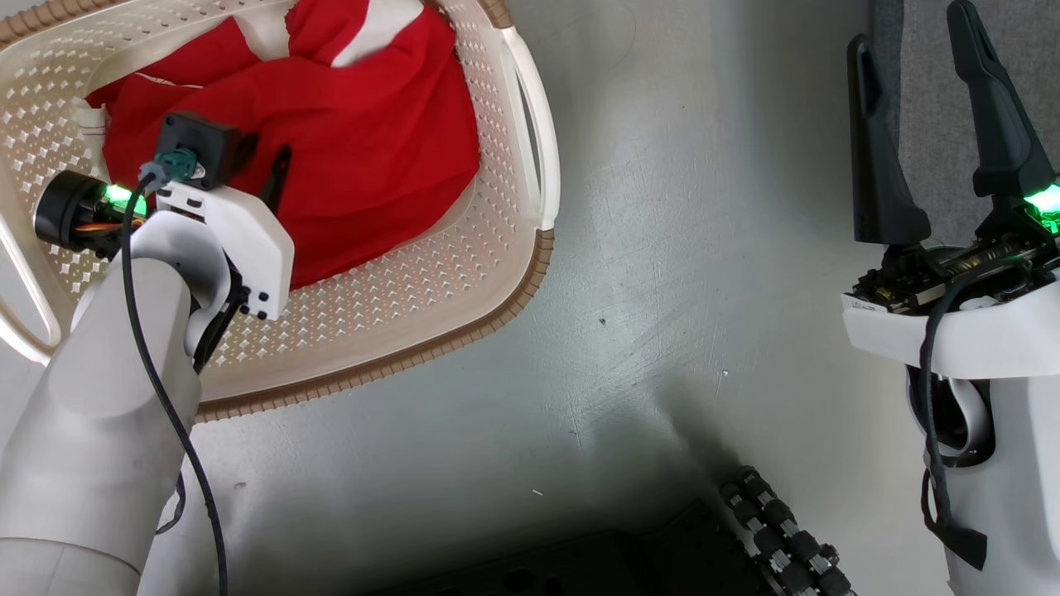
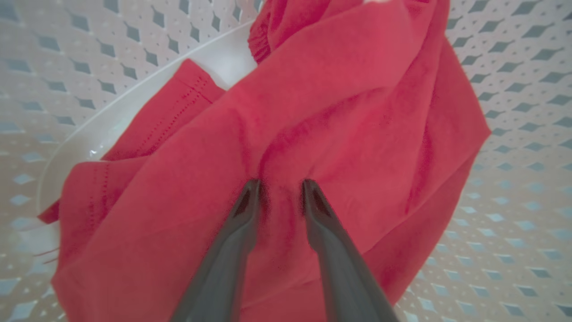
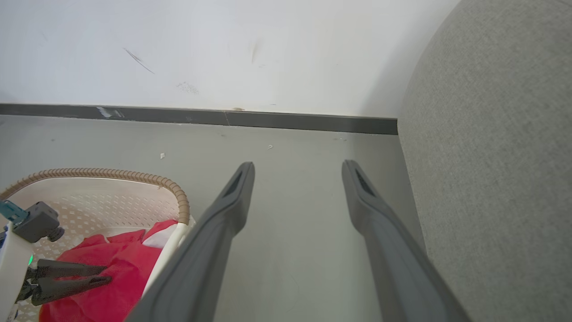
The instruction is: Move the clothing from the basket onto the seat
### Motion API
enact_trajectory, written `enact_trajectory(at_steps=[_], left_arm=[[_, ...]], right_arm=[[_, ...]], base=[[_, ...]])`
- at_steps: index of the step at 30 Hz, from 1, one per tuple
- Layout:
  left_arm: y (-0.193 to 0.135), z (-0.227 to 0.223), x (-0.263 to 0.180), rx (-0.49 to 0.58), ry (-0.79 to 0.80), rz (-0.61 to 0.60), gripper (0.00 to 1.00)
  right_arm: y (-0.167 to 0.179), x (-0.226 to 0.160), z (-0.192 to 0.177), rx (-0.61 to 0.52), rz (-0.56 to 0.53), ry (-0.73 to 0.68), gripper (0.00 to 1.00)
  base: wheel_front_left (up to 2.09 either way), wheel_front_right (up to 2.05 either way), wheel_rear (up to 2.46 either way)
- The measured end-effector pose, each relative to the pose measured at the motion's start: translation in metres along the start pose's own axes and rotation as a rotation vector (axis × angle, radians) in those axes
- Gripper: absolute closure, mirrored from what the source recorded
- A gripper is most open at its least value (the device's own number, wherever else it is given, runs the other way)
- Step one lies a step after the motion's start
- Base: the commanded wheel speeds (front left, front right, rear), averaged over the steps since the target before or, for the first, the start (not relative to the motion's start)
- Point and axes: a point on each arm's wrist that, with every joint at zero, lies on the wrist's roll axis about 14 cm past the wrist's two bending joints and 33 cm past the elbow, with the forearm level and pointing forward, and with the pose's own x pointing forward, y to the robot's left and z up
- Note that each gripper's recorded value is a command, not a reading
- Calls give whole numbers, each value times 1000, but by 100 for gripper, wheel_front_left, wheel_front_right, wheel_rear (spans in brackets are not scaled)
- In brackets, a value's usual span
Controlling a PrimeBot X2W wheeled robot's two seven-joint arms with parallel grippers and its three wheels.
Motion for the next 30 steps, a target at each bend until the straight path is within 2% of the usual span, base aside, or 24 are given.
enact_trajectory(at_steps=[2,3,4,10,18,24,30], left_arm=[[-1,-3,0,1,6,-1,66],[-1,-4,0,2,11,-1,91],[-1,-5,0,3,15,-1,100],[-1,-8,0,2,16,-1,100],[-8,30,1,-11,-117,-14,100],[-5,42,-7,7,-170,-8,100],[-1,50,-19,-30,-224,7,100]], right_arm=[[0,0,0,0,0,-1,0],[0,0,1,-1,-1,-1,0],[0,0,1,-1,-1,-2,0],[-3,0,3,-5,-7,-7,0],[2,4,5,6,3,-19,0],[5,16,16,13,14,-67,0],[9,22,22,23,23,-86,0]], base=[[0,0,0],[0,0,0],[0,0,0],[0,0,0],[0,0,0],[0,0,0],[0,0,0]])
